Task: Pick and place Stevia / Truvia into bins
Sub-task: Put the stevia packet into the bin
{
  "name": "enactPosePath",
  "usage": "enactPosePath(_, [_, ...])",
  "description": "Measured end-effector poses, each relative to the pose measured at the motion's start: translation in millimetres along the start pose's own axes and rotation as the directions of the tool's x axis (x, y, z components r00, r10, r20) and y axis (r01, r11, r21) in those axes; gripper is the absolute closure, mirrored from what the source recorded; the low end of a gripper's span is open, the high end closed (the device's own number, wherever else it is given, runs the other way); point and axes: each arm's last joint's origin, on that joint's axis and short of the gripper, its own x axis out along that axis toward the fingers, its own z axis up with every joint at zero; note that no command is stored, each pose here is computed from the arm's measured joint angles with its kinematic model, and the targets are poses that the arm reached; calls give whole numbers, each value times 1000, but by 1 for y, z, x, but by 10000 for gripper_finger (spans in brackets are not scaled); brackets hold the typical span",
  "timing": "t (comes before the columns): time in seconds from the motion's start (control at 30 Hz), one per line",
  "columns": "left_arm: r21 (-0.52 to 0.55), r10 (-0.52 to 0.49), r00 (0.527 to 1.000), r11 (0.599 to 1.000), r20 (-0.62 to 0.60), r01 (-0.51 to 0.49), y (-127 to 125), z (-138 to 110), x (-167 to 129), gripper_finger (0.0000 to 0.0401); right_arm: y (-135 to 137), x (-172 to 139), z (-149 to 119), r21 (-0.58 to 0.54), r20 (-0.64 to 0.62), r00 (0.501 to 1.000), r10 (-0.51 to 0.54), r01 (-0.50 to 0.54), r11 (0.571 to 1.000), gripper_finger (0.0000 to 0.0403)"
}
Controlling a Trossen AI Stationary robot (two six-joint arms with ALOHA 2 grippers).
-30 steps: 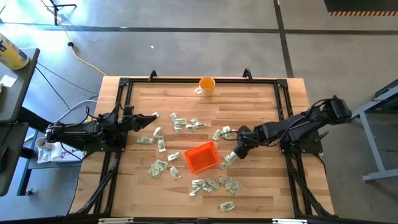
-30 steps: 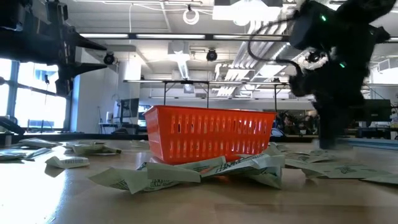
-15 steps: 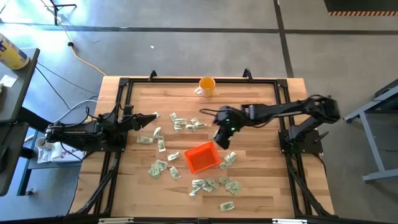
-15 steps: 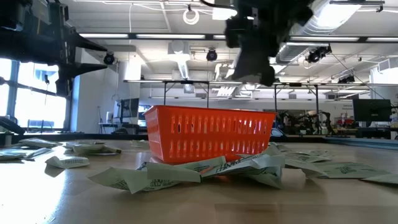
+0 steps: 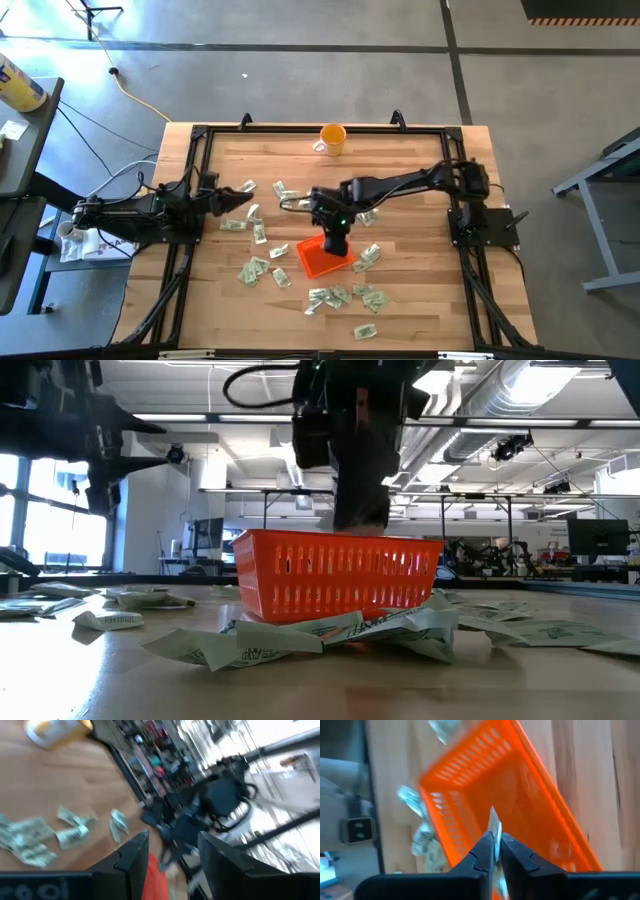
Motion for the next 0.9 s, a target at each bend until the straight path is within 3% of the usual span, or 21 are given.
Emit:
enactPosePath(0.17, [54,11,999,999,-39,-9,2,-2,1,188,11,14,-5,58,-30,994,-103,104,993,310])
enactPosePath(0.33, [81,28,997,996,-71,-23,3,-4,3,129,29,18,-12,80,7,971,-240,238,968,226])
enactPosePath(0.47, [65,28,996,998,-80,-23,3,-5,4,68,49,2,-19,55,104,914,-392,388,920,164])
enactPosePath(0.57, [63,16,997,998,-69,-12,2,-4,4,44,61,-15,-26,91,157,860,-486,478,874,133])
enactPosePath(0.77, [93,84,996,992,10,-85,5,-2,5,68,72,-49,-47,182,145,773,-617,592,785,117])
enactPosePath(0.9, [95,110,993,989,35,-112,5,-2,8,97,72,-66,-62,202,68,748,-660,638,743,117])
